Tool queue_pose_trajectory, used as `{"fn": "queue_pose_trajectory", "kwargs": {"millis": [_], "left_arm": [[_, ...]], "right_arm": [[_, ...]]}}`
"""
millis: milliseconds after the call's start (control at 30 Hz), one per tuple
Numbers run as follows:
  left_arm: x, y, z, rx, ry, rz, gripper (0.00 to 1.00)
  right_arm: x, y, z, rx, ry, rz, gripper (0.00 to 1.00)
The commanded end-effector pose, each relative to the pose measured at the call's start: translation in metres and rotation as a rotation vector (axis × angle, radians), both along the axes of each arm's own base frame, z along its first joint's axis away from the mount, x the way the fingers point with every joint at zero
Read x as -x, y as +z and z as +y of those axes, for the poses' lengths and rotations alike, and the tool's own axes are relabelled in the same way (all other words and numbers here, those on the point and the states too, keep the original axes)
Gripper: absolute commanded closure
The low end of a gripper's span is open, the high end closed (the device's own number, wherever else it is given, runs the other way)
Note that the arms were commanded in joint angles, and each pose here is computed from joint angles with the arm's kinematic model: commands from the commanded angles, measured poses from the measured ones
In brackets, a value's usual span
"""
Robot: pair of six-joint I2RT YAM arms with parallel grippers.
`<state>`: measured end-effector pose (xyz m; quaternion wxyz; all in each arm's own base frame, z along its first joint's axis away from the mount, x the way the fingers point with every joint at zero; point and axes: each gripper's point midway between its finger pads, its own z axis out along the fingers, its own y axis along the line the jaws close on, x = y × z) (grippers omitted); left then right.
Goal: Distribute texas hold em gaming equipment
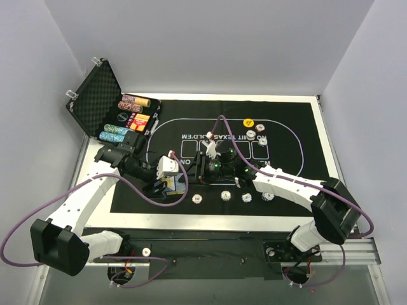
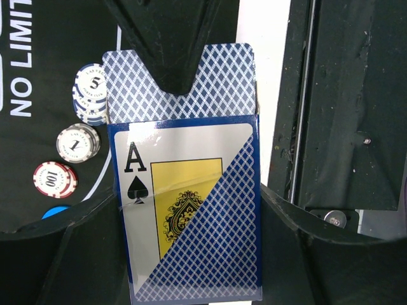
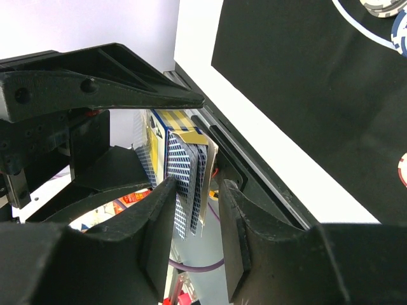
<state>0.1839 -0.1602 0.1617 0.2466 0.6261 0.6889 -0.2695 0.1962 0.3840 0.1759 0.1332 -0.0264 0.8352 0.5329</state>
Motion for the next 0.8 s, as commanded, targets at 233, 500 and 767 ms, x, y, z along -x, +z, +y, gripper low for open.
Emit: {"fn": "queue_pose_trajectory", "kwargs": {"millis": [233, 500, 767], "left_arm": [[0.002, 0.011, -0.007, 0.059, 0.002, -0.039, 1.0], [0.003, 0.008, -0.006, 0.056, 0.004, -0.037, 1.0], [0.003, 0.008, -0.006, 0.056, 0.006, -0.04, 1.0]], "right_arm": [[0.0, 0.0, -0.014, 0.018, -0.021, -0.04, 0.73], [0.0, 0.002, -0.027, 0.043, -0.039, -0.051, 0.73], [-0.001, 0.01, -0.029, 0.034, -0.047, -0.068, 0.75]]}}
